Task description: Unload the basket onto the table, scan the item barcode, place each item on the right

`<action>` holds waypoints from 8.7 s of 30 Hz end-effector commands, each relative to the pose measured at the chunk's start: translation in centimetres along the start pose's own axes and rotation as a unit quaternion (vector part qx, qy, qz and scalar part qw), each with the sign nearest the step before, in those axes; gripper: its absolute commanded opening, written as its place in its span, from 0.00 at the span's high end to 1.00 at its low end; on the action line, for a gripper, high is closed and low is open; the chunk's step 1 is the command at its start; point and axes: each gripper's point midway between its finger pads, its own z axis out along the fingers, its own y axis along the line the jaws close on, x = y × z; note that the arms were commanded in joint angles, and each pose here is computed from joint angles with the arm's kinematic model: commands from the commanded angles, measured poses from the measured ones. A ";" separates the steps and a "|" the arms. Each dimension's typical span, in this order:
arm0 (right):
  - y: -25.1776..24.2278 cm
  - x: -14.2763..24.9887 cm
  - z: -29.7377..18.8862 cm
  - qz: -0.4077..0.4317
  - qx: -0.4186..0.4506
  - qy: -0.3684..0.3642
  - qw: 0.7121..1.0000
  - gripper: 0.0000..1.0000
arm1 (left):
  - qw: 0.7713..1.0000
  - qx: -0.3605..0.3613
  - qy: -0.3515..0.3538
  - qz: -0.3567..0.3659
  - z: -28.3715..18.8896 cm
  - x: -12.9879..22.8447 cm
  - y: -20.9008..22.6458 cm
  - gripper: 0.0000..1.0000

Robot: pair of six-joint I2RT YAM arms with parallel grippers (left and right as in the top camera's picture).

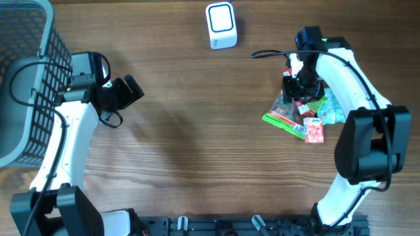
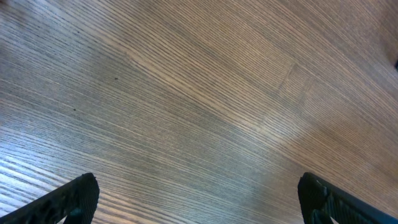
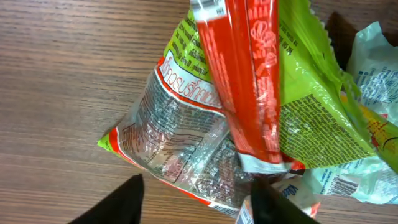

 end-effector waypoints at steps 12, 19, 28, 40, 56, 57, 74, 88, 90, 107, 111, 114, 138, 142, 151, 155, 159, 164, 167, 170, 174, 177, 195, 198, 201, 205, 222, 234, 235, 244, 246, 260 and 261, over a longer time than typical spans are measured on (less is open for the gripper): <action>0.7 -3.3 -7.3 -0.002 -0.013 -0.138 0.990 0.26 | 1.000 0.005 0.006 0.005 0.1 0.3 -0.2 0.00; 0.7 -4.5 -9.9 -0.004 -0.014 -0.196 0.980 0.01 | 1.000 0.005 0.006 0.005 0.1 0.3 -0.2 0.00; 0.8 -6.2 -10.6 -0.005 -0.015 -0.232 0.973 0.00 | 1.000 0.005 0.006 0.005 0.1 0.3 -0.2 0.00; 0.7 -7.8 -10.9 -0.005 -0.015 -0.262 0.965 0.00 | 1.000 0.005 0.006 0.005 0.1 0.3 -0.2 0.00; 0.7 -7.9 -11.5 -0.005 -0.015 -0.271 0.962 0.00 | 1.000 0.005 0.006 0.005 0.1 0.3 -0.2 0.00; 0.7 -7.8 -12.0 -0.005 -0.015 -0.277 0.961 0.00 | 1.000 0.005 0.006 0.005 0.1 0.3 -0.2 0.00; 1.0 -0.4 -28.9 -0.013 -0.019 -0.478 0.878 0.00 | 1.000 0.005 0.006 0.005 0.1 0.3 -0.2 0.00; 0.2 9.0 -38.2 -0.004 0.004 -0.608 0.794 0.00 | 1.000 0.005 0.006 0.005 0.1 0.3 -0.2 0.00; -1.0 10.8 -39.2 0.017 0.030 -0.624 0.781 0.00 | 1.000 0.005 0.006 0.005 0.1 0.3 -0.2 0.00; -1.9 22.8 -35.8 0.014 0.053 -0.709 0.703 0.00 | 1.000 0.005 0.006 0.005 0.1 0.3 -0.2 0.00; -1.9 22.6 -33.0 0.016 0.047 -0.741 0.670 0.00 | 1.000 0.005 0.006 0.005 0.1 0.3 -0.2 0.00; -1.9 22.0 -32.2 0.018 0.044 -0.775 0.630 0.00 | 1.000 0.005 0.006 0.005 0.1 0.3 -0.2 0.00; -0.6 12.8 -17.7 0.060 -0.090 -0.805 0.583 0.00 | 1.000 0.005 0.006 0.005 0.1 0.3 -0.2 0.00; -0.4 12.0 -14.5 0.054 -0.081 -0.764 0.638 0.00 | 1.000 0.005 0.006 0.005 0.1 0.3 -0.2 0.00; 1.6 11.8 -11.3 -0.128 0.037 -0.723 0.678 0.00 | 1.000 0.005 0.006 0.005 0.1 0.3 -0.2 0.00; 1.7 11.8 -11.3 -0.136 0.040 -0.723 0.676 0.00 | 1.000 0.005 0.006 0.005 0.1 0.3 -0.2 0.00; 1.7 11.8 -11.3 -0.136 0.040 -0.723 0.676 0.00 | 1.000 0.005 0.006 0.005 0.1 0.3 -0.2 0.00; 1.7 11.8 -11.3 -0.136 0.040 -0.723 0.676 0.00 | 1.000 0.005 0.006 0.005 0.1 0.3 -0.2 0.00; 1.7 11.8 -11.3 -0.136 0.040 -0.723 0.676 0.00 | 1.000 0.005 0.006 0.005 0.1 0.3 -0.2 0.00; 1.7 11.8 -11.3 -0.137 0.040 -0.723 0.676 0.00 | 1.000 0.005 0.006 0.005 0.1 0.3 -0.2 0.00; 1.7 11.8 -11.3 -0.136 0.040 -0.723 0.676 0.00 | 1.000 0.005 0.006 0.005 0.1 0.3 -0.2 0.00; 1.7 11.8 -11.3 -0.136 0.040 -0.723 0.676 0.00 | 1.000 0.005 0.006 0.005 0.1 0.3 -0.2 0.00; 1.7 11.8 -11.3 -0.136 0.040 -0.723 0.676 0.00 | 0.996 0.046 -0.075 0.018 -5.5 -1.1 -1.7 0.00; 1.7 11.8 -11.3 -0.136 0.040 -0.723 0.676 0.00 | 0.988 0.074 -0.130 0.026 -9.5 -1.4 -2.5 0.00; 1.7 11.8 -11.3 -0.136 0.040 -0.723 0.676 0.00 | 0.972 0.090 -0.213 0.034 -14.8 -1.6 -2.5 0.00; 1.7 11.8 -11.3 -0.136 0.040 -0.723 0.676 0.00 | 0.940 0.131 -0.313 0.042 -22.0 -0.2 -2.4 0.00; 1.7 11.8 -11.2 -0.137 0.040 -0.723 0.676 0.00 | 0.807 0.250 -0.531 0.069 -36.8 12.6 2.0 0.00; 1.7 11.8 -11.2 -0.136 0.040 -0.723 0.677 0.00 | 0.785 0.286 -0.543 0.083 -34.7 12.8 1.8 0.00; 1.7 11.8 -11.2 -0.136 0.040 -0.723 0.677 0.00 | 0.777 0.293 -0.550 0.085 -34.7 12.2 1.4 0.00; 1.7 11.8 -11.2 -0.136 0.040 -0.723 0.676 0.00 | 0.621 0.385 -0.676 0.092 -35.1 7.9 -1.8 0.00; 1.7 11.8 -11.2 -0.136 0.040 -0.723 0.676 0.00 | 0.595 0.399 -0.692 0.088 -33.8 7.7 -1.8 0.00; 1.7 11.8 -11.2 -0.136 0.040 -0.723 0.676 0.00 | 0.692 0.350 -0.627 0.073 -20.7 6.0 -0.8 0.00; 1.7 11.8 -11.2 -0.136 0.040 -0.723 0.676 0.00 | 0.702 0.345 -0.619 0.072 -19.9 5.9 -0.7 0.00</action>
